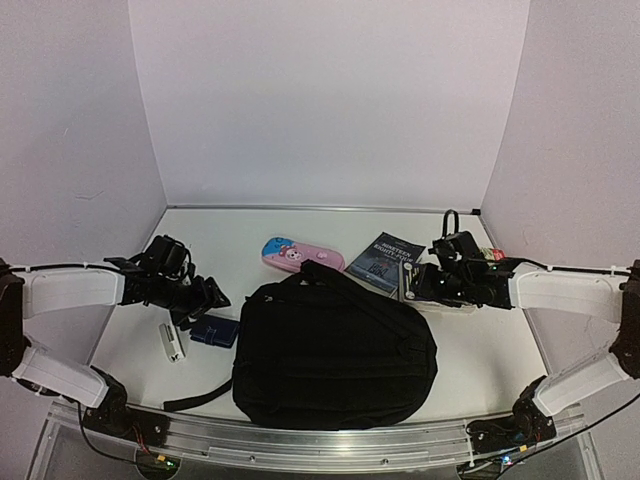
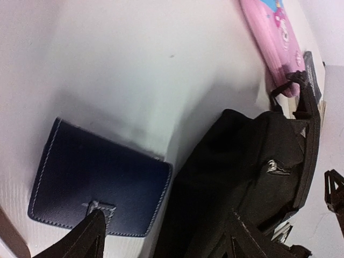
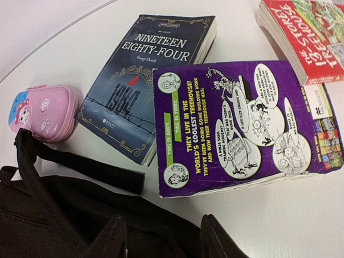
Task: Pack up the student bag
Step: Unzip the student bag at the center of the board, then pick up the personal item from the center of the board.
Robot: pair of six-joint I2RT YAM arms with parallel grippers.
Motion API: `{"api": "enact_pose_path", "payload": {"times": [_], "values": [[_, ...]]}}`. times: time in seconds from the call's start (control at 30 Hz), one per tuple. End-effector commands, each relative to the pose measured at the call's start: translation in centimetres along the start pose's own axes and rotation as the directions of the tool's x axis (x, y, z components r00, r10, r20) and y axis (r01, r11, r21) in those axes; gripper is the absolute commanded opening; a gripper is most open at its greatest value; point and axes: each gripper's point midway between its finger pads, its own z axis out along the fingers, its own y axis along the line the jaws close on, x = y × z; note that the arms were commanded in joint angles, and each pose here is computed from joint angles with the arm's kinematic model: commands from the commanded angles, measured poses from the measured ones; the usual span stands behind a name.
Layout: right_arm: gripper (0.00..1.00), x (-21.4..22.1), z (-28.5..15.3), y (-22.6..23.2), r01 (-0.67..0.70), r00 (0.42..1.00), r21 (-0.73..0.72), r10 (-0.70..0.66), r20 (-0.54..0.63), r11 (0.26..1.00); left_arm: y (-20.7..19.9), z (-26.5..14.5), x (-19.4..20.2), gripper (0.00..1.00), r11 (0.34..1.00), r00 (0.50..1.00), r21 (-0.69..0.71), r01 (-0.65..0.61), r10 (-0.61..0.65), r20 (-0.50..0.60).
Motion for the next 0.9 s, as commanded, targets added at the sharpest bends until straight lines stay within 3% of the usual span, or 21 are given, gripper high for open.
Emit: {"api": "enact_pose_path", "payload": {"times": [0.0, 0.13, 0.53, 0.87], "values": [[0.5, -1.7, -1.2, 0.4, 0.003, 0.999, -0.002, -0.003, 0.044, 1.0, 3.9, -0.5, 1.8, 0.75, 0.967, 0.971, -0.083, 0.239, -0.239, 0.006], [0.51, -2.0, -1.7, 0.6, -0.001, 0.999, -0.016, 0.002, 0.052, 1.0, 5.6, -0.9, 2.5, 0.73, 0.935, 0.938, -0.074, 0.348, -0.345, 0.041], [0.54, -2.6, -2.2, 1.0, -0.006, 0.998, -0.034, 0.008, 0.067, 0.999, 7.3, 0.7, 1.2, 0.59, 0.912, 0.909, -0.002, 0.411, -0.41, 0.073], [0.53, -2.8, -2.3, 1.1, -0.007, 0.997, -0.035, 0.009, 0.071, 0.999, 8.8, 1.9, 0.7, 0.31, 0.91, 0.907, -0.032, 0.414, -0.409, 0.101]]}}
